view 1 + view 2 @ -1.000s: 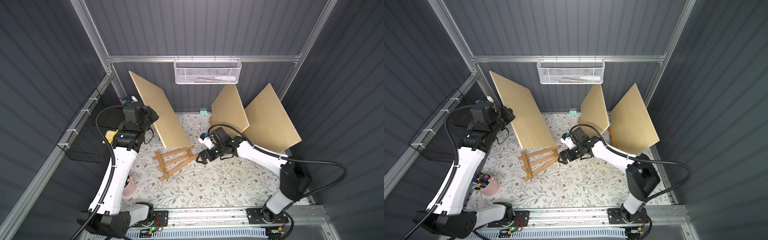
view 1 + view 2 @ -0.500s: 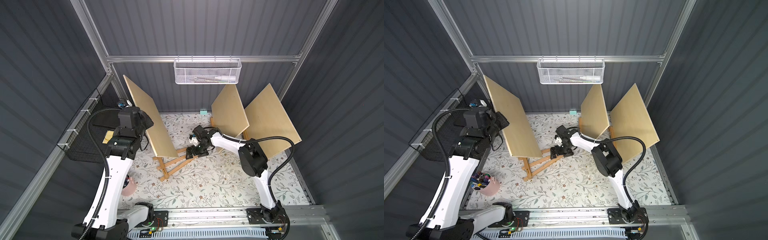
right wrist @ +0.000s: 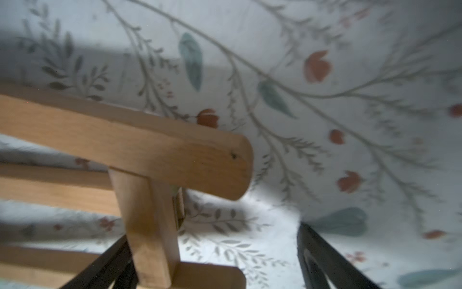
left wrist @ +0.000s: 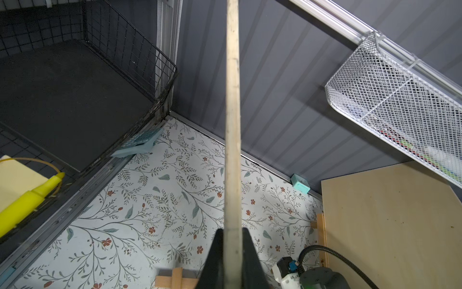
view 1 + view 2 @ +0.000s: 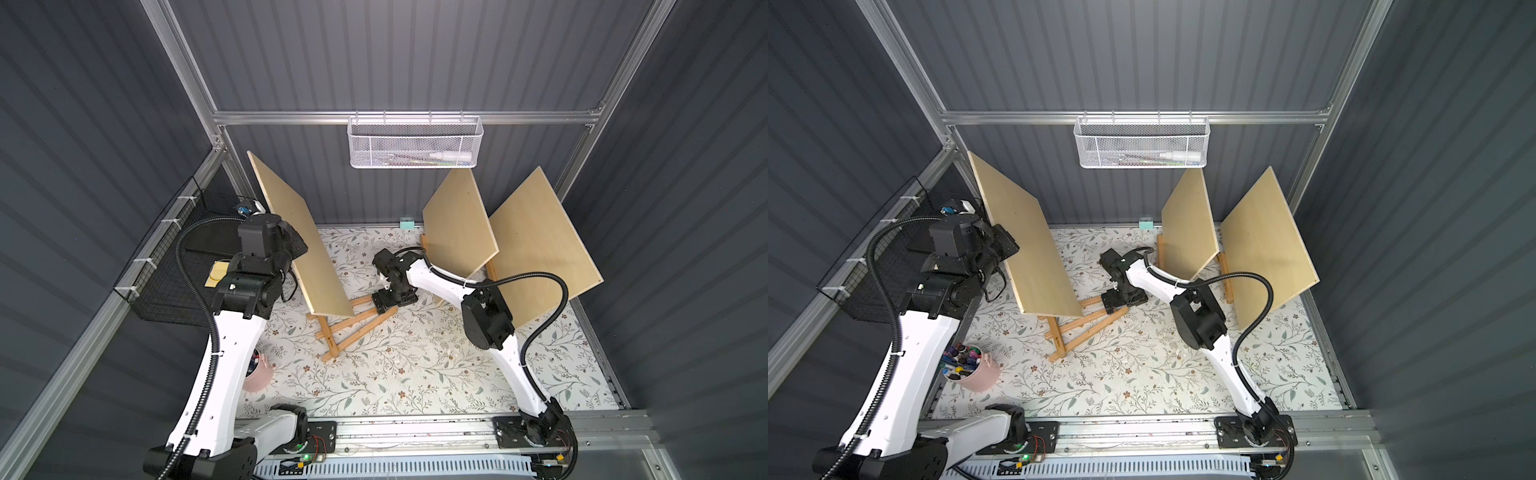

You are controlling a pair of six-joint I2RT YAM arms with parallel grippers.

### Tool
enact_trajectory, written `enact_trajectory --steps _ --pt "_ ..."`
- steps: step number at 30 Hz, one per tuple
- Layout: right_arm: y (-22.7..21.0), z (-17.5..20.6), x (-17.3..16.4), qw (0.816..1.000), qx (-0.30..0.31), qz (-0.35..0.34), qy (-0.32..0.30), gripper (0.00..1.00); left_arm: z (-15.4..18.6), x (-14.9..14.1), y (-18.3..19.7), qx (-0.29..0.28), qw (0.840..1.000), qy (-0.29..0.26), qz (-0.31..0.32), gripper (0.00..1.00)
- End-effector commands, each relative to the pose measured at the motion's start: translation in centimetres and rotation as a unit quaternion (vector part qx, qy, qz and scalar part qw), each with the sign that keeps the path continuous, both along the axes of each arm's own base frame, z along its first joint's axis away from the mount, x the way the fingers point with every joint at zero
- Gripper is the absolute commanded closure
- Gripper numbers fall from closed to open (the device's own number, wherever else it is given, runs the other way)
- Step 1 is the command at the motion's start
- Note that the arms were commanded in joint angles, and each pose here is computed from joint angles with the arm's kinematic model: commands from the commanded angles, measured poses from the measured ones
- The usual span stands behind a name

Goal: Assemble the easel
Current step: Adjust the easel at the center of the board.

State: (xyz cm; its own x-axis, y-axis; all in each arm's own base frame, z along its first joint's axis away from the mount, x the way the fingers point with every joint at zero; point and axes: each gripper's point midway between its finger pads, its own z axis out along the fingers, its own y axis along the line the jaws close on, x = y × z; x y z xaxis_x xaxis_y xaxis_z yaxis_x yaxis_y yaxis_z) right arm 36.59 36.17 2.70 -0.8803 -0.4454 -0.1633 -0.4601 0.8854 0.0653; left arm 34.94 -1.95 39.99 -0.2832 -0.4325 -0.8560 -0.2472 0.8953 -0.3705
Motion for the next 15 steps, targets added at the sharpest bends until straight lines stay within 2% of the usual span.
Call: enact_trajectory --steps 1,4,8,11,15 --pt "-4.3 2.2 3.3 0.987 -0.122 0.015 -0.101 0.05 8.7 -0.9 0.2 -0.042 0.987 -0.158 0.004 1.00" --pt "-2.7 6.0 4.4 0.986 -0.065 0.031 -0.153 0.04 8.5 -0.7 0.3 -0.041 0.987 -0.152 0.006 1.00" --pt "-1.7 9.7 3.3 0.988 0.015 0.023 -0.149 0.04 8.3 -0.7 0.3 -0.043 0.988 -0.148 0.009 1.00" --pt "-3.0 9.6 1.3 0.995 0.037 -0.002 -0.098 0.04 8.3 -1.0 0.8 -0.042 0.988 -0.149 0.023 1.00" --pt "-2.5 6.9 -3.4 0.995 0.094 -0.006 0.035 0.05 8.6 -0.7 0.7 -0.044 0.987 -0.153 0.021 1.00"
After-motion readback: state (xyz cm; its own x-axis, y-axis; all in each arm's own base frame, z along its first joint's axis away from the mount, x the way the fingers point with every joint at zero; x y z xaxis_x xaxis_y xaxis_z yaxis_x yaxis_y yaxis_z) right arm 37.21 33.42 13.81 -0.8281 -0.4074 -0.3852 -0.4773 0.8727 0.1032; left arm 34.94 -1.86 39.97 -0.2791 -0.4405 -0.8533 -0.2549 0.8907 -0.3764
